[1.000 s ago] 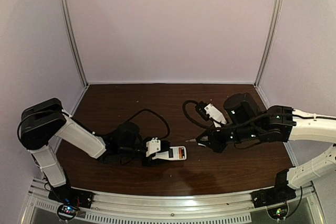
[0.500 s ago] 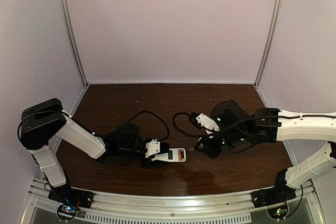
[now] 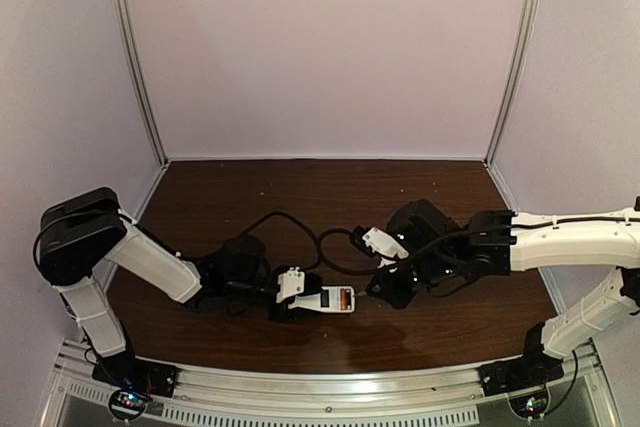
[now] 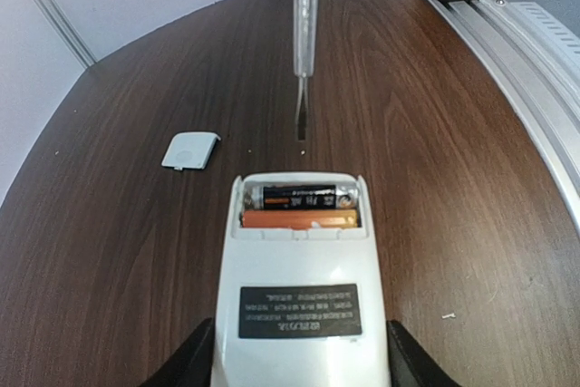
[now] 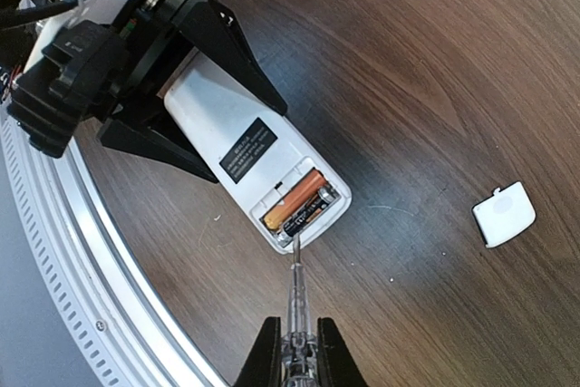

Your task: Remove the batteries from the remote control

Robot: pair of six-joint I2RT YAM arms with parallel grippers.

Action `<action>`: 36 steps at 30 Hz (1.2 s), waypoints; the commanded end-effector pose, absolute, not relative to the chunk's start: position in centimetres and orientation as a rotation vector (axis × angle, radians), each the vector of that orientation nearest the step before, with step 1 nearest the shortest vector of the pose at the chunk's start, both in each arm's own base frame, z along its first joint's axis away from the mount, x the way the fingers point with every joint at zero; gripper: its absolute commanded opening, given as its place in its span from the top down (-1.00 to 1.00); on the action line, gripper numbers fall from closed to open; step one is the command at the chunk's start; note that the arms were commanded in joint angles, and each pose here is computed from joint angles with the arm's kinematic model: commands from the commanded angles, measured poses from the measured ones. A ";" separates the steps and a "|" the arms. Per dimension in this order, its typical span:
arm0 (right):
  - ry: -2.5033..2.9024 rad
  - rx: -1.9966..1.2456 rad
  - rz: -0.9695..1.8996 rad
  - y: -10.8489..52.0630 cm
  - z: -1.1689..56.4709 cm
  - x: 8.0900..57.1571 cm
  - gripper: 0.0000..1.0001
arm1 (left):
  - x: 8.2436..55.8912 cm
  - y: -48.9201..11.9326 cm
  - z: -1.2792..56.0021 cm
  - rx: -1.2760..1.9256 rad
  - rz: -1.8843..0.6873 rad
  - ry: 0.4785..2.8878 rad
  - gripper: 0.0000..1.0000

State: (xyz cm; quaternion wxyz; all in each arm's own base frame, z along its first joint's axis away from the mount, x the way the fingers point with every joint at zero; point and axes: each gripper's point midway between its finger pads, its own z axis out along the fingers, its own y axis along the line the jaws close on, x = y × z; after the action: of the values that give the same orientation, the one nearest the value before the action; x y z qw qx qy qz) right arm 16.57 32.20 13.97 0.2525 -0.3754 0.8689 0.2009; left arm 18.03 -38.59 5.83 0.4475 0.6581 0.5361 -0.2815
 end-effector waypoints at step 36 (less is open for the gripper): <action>2.369 -1.052 0.483 33.3 12.1 17.4 1.00 | 17.5 -39.0 6.5 1.637 -0.729 1.291 1.00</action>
State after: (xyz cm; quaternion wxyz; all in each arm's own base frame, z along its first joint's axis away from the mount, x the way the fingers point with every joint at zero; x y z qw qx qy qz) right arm 16.94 33.11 12.03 0.2396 -0.3864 0.8710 0.1863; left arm 17.64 -38.46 5.49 0.4367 0.6619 0.5372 -0.2873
